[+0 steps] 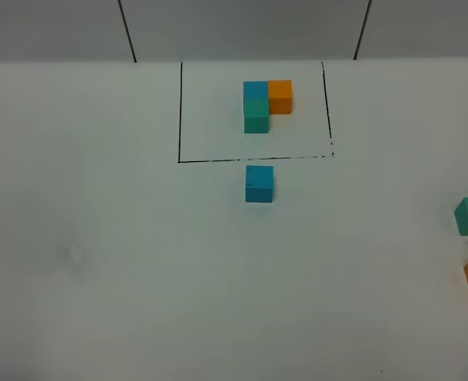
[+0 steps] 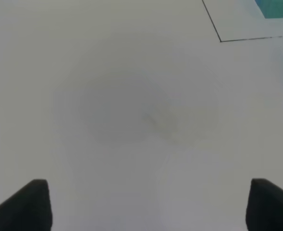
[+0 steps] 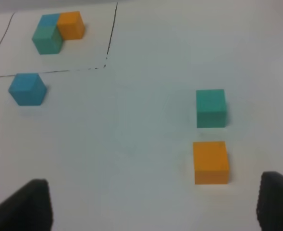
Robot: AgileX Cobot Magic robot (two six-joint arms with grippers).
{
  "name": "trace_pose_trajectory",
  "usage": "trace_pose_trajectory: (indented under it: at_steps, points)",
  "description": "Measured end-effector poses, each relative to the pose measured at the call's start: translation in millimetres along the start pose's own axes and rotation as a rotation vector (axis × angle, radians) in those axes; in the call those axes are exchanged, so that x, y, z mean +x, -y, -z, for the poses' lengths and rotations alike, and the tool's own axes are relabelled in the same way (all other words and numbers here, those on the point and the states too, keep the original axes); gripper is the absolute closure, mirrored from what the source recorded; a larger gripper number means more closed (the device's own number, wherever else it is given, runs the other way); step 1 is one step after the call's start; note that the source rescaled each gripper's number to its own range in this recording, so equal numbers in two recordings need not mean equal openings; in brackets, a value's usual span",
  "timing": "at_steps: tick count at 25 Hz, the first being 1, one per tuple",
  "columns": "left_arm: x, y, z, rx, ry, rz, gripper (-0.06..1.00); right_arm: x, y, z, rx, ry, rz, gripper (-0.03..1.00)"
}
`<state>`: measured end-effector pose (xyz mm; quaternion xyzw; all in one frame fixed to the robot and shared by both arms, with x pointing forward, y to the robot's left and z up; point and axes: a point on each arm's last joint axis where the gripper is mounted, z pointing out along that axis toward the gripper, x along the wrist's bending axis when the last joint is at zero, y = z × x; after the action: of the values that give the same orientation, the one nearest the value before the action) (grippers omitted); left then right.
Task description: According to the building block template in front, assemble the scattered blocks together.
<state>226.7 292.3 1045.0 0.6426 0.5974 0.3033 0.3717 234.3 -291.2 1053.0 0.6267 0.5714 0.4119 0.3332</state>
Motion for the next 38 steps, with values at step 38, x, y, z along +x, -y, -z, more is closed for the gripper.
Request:
trace_pose_trajectory:
  at_steps: [38]
  points:
    - [0, 0, 0, -0.001, -0.022, 0.023, 0.26, 0, -31, -26, 0.184, 0.034, -0.053, 0.06]
